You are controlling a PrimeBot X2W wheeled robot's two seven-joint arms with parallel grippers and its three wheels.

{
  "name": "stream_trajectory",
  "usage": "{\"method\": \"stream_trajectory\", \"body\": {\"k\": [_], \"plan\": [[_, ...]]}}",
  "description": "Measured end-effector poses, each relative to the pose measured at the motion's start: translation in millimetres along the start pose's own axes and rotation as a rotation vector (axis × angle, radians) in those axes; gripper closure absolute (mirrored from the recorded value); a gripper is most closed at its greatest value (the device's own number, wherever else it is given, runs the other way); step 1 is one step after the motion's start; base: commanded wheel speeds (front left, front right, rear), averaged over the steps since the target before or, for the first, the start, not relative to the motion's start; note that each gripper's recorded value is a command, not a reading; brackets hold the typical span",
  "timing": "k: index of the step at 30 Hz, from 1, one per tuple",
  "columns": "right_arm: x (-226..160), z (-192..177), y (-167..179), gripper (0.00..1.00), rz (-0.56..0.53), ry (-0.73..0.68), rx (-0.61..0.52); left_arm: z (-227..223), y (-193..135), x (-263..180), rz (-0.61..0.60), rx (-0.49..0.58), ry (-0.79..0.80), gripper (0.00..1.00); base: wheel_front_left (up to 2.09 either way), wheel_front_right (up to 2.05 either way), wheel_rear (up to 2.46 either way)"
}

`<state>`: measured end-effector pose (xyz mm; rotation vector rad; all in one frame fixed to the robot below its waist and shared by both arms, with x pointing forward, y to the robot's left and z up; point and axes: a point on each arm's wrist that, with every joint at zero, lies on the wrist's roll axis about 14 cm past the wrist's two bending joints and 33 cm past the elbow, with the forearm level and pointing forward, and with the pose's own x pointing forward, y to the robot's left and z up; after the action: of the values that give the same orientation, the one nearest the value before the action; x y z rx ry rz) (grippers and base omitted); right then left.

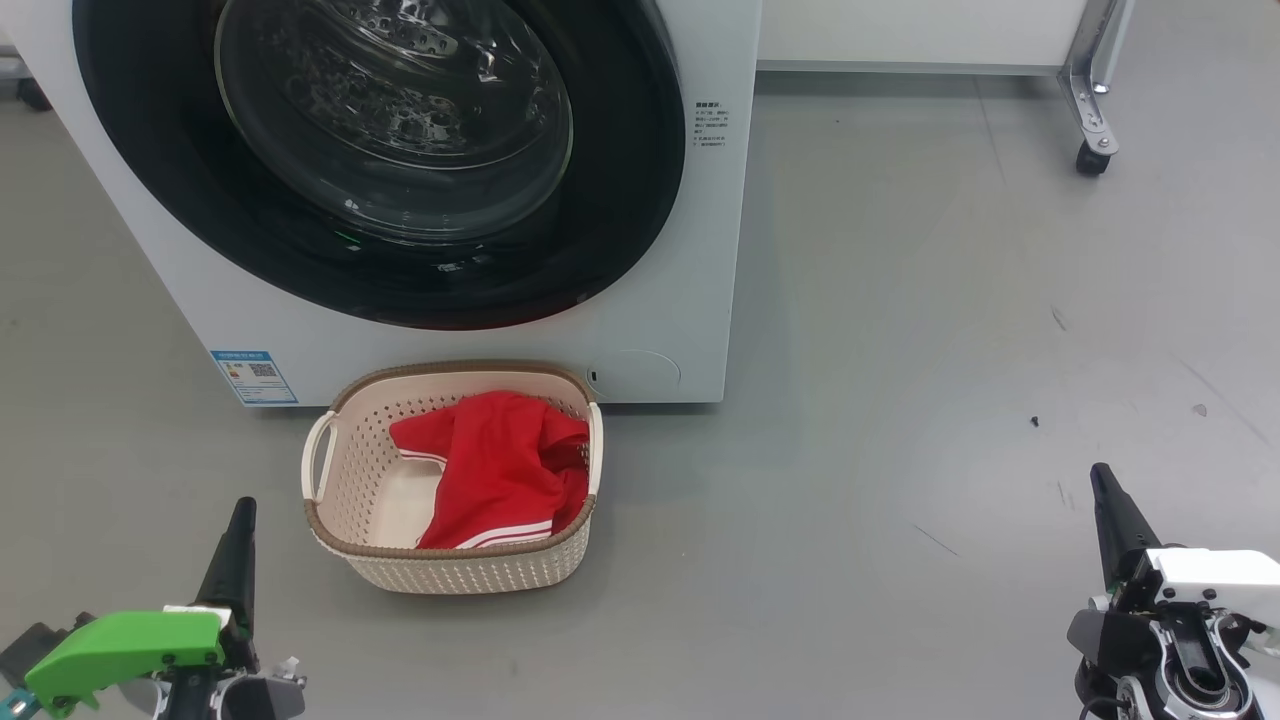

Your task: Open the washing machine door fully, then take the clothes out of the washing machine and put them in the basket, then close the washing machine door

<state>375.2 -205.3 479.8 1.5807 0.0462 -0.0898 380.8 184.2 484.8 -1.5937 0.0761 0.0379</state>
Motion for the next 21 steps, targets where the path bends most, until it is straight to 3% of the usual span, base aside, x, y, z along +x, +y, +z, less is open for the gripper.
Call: {"method": "stream_trajectory", "body": {"k": [21], "plan": [[0.0,0.1,0.0,1.00,0.000,0.000,0.000,0.4,0.0,0.0,0.000,0.000,-0.001,1.00,0.00,0.00,0.00]]}}
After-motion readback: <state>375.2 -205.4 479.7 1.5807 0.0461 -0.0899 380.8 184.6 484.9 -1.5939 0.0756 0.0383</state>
